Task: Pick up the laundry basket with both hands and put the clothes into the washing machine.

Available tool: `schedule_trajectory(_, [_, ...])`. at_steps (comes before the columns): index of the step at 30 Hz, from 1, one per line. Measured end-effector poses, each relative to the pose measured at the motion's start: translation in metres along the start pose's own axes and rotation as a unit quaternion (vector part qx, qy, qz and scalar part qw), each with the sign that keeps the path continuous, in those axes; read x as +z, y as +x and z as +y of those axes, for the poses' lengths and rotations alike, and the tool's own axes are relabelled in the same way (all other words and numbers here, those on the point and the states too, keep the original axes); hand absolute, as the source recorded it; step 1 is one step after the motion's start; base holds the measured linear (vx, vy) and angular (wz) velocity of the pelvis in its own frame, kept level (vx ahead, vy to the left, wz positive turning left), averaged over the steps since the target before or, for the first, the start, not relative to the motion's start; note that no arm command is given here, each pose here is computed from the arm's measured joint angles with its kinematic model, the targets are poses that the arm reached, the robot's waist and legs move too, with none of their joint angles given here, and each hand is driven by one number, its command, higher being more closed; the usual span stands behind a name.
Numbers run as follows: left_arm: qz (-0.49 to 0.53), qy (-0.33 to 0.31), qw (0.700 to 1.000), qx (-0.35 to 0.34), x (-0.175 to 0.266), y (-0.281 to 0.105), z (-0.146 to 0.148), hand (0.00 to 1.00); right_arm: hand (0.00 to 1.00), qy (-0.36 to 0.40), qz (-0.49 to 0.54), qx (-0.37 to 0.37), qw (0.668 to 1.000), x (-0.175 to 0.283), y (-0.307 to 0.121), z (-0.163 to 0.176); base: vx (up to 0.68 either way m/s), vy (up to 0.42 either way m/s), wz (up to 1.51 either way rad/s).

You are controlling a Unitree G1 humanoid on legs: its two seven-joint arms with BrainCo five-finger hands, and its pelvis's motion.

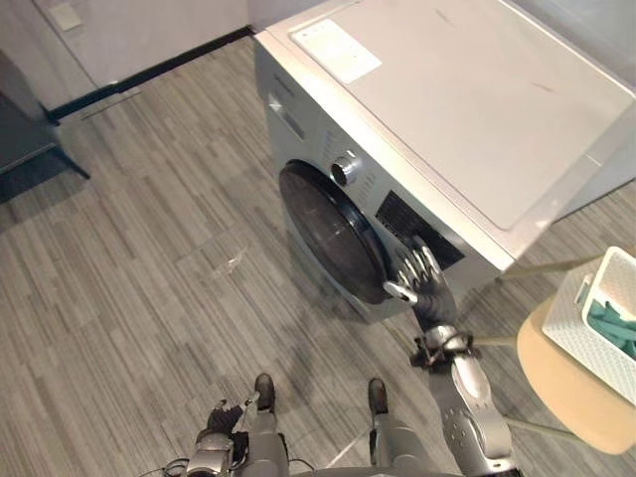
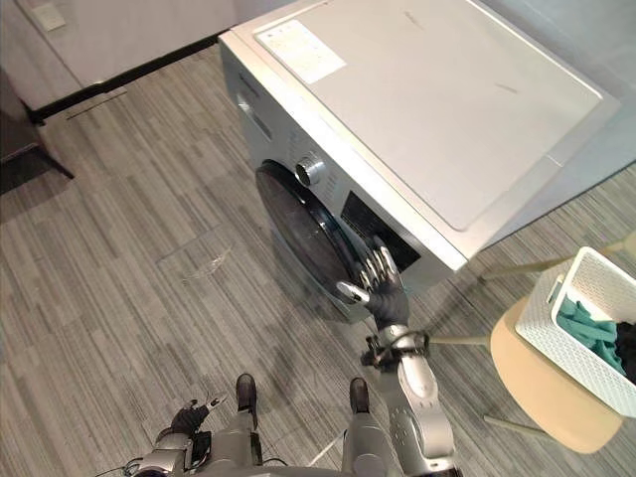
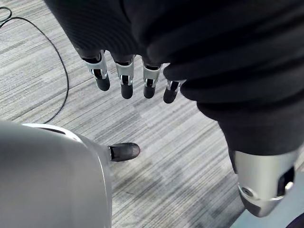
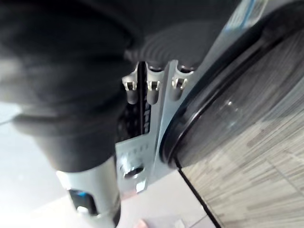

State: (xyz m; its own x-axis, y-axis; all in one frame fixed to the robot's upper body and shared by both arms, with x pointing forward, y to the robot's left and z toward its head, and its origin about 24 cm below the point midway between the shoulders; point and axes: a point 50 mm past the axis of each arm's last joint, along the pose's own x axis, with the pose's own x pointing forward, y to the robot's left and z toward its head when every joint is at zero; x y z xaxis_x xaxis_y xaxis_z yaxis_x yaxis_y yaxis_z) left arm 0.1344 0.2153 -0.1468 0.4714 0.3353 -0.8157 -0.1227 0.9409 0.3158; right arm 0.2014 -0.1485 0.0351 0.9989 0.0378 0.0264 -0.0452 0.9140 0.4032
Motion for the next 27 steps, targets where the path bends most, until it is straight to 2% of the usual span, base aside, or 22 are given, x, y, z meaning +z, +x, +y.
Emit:
schedule_trajectory(4, [-0.009,0.025,1.0,-0.013,0.003,-0.001,-0.007,0.0,0.0,-0.002,0.046,-0.018,0.999,-0.02,0.001,-0.009,-0.01,-0.011,0.04])
schedule_trajectory(6, [-0.026,0.056,0.998,-0.023,0.011,-0.001,-0.013,0.0,0.0,-0.041,0.053,-0.005,0.998,-0.023,0.019,-0.008,-0.01,-0.009,0.25])
schedule_trajectory(9, [-0.076,0.067,0.995,-0.025,0.037,-0.001,-0.019,0.0,0.0,-0.152,0.012,0.0,0.988,0.001,0.076,-0.002,-0.06,0.013,0.18])
schedule_trajectory(12, [-0.121,0.057,0.991,-0.021,0.062,-0.003,-0.024,0.0,0.0,-0.216,-0.021,-0.031,0.976,0.029,0.116,-0.006,-0.07,0.022,0.27])
schedule_trajectory(17, [-0.15,0.035,0.987,-0.044,0.075,-0.009,-0.04,0.0,0.0,-0.234,-0.012,-0.08,0.969,0.045,0.143,-0.015,-0.05,0.024,0.18])
schedule_trajectory(21, [-0.151,0.022,0.987,-0.042,0.076,-0.01,-0.042,0.0,0.0,-0.232,-0.047,-0.075,0.969,0.063,0.152,0.0,-0.09,0.015,0.06])
schedule_trajectory(24, [-0.157,0.023,0.986,-0.042,0.081,-0.01,-0.045,0.0,0.0,-0.204,-0.101,-0.062,0.972,0.077,0.151,0.03,-0.08,0.002,0.0])
schedule_trajectory(27, [-0.14,0.018,0.99,-0.031,0.075,-0.008,-0.041,0.0,0.0,-0.189,-0.168,0.035,0.967,0.082,0.124,0.073,-0.02,-0.028,0.0])
